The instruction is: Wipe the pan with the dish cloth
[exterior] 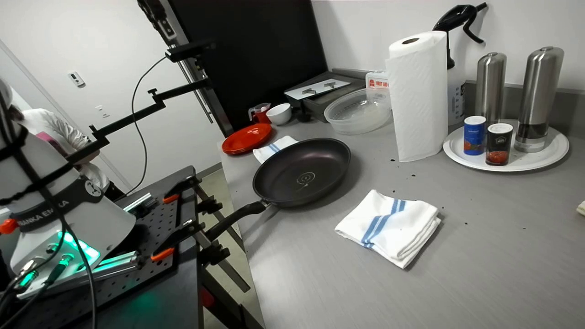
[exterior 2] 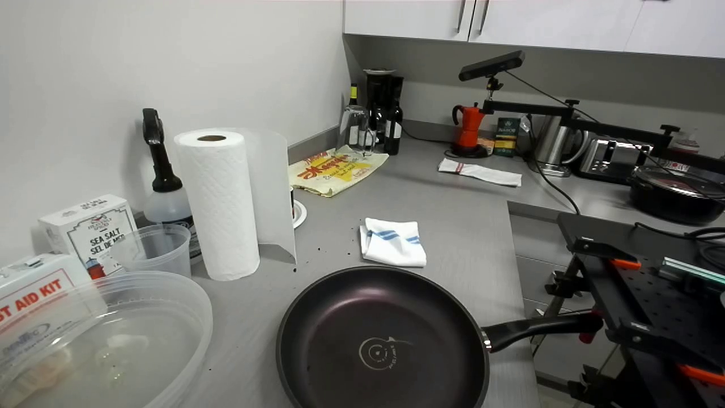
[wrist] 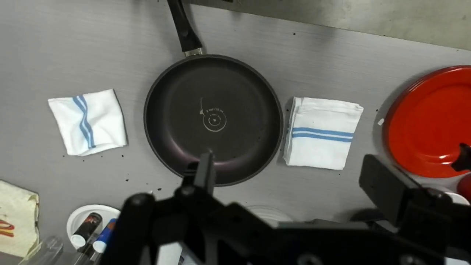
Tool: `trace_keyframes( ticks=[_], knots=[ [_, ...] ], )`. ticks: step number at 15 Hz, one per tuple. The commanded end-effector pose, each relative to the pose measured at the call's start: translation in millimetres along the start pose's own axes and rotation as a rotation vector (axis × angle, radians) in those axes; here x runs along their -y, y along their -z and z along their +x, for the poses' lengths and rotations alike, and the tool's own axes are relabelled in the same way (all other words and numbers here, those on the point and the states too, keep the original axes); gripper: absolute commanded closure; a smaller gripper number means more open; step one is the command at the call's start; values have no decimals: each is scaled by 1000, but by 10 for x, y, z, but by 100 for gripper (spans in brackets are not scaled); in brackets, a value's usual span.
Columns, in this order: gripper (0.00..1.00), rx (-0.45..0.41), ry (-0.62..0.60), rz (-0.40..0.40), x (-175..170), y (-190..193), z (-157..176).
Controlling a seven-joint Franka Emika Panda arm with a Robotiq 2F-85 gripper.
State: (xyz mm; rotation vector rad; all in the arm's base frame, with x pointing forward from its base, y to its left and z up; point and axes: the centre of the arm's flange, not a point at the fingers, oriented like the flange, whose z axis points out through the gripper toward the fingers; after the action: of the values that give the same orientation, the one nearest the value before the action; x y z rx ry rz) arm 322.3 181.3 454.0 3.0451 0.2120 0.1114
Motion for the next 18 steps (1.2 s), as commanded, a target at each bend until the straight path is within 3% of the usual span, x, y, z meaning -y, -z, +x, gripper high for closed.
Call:
trace_keyframes(
  ticks=[1, 8, 18],
  knots=[
    [0, 25, -112, -4, -102, -383, 288],
    [0, 48, -376, -60, -643, -1035, 727],
    [0, 86, -735, -131, -1784, -1742, 1094]
  ],
)
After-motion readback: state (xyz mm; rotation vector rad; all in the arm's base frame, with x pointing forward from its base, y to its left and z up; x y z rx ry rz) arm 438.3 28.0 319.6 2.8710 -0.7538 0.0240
